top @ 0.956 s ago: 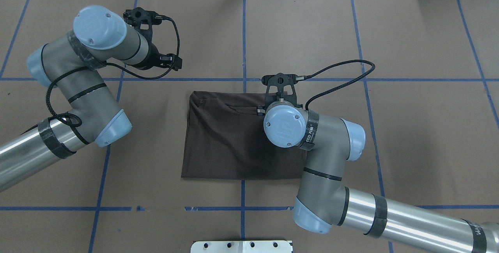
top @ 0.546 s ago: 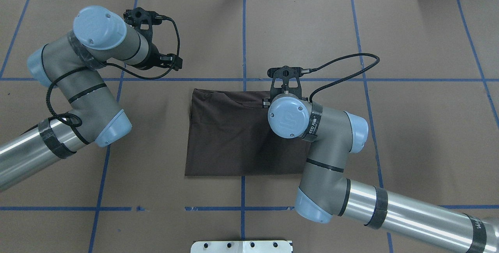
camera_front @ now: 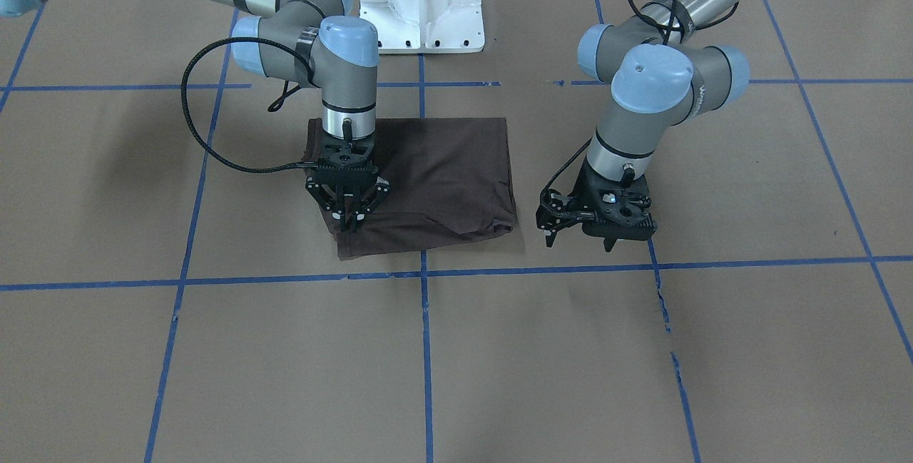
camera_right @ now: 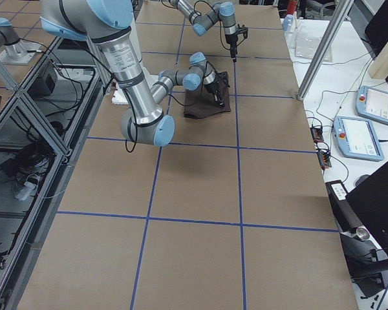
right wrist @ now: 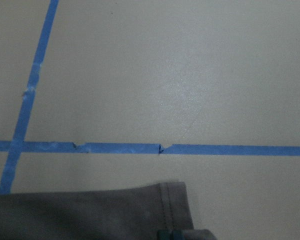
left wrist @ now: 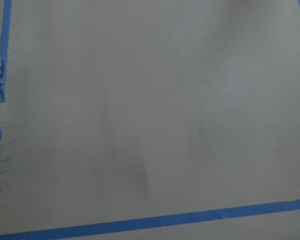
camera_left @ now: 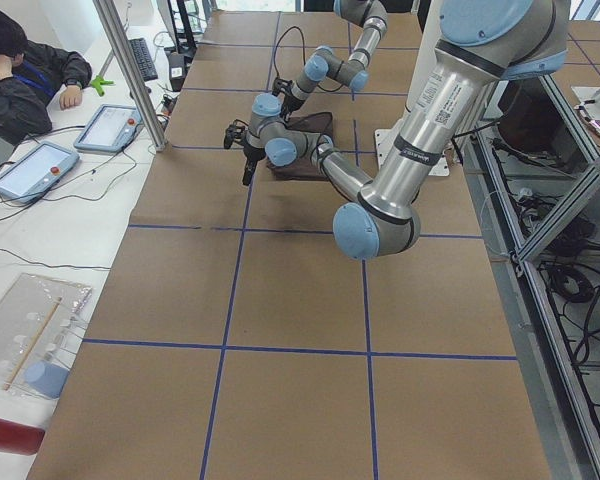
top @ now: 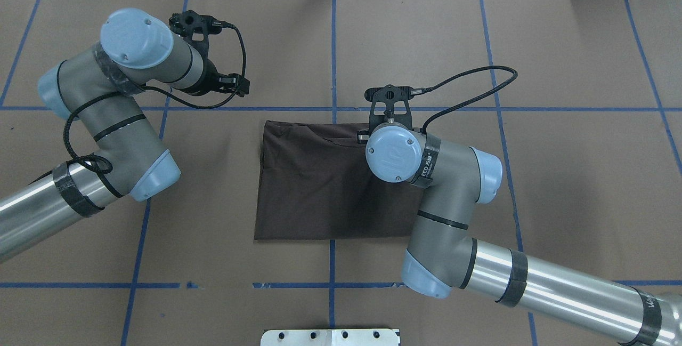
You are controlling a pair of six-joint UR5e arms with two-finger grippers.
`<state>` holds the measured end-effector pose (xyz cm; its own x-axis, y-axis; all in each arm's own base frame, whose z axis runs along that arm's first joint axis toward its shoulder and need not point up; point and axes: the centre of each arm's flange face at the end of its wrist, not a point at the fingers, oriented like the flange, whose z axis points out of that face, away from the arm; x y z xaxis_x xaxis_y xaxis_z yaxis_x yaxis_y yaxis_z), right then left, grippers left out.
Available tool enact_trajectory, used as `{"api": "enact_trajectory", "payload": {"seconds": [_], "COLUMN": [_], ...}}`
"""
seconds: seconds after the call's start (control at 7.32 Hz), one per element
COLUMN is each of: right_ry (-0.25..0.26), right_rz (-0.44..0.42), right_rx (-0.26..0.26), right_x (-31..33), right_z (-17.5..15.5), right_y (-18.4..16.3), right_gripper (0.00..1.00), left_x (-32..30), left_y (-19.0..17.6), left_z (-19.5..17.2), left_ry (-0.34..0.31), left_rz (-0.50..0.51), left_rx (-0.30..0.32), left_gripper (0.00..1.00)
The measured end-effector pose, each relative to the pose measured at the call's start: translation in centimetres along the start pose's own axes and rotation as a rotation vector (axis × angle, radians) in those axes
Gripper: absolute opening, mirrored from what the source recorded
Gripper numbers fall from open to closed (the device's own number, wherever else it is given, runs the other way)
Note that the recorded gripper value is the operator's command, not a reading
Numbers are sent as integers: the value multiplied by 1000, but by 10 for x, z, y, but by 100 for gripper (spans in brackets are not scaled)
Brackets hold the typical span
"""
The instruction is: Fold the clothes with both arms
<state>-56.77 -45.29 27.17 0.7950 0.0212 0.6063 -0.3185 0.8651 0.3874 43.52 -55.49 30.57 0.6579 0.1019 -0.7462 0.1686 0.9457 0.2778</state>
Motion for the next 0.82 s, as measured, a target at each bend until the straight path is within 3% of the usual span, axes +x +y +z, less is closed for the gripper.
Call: {"api": "enact_trajectory", "payload": {"seconds": [0.41, 0.82], "right_ry": [-89, -120], "right_rz": [-16, -18], "right_rx": [-140, -164], "right_x": [33, 46], "right_z": [-15, -25], "right_y": [-72, -90], "right_gripper": [100, 100], "left_x": [32, 71], "left_y": [24, 63], "left_z": [8, 27], "left_ry": [26, 27], "left_rz": [-95, -142], "left_rx": [-33, -63], "left_gripper": [100, 100]}}
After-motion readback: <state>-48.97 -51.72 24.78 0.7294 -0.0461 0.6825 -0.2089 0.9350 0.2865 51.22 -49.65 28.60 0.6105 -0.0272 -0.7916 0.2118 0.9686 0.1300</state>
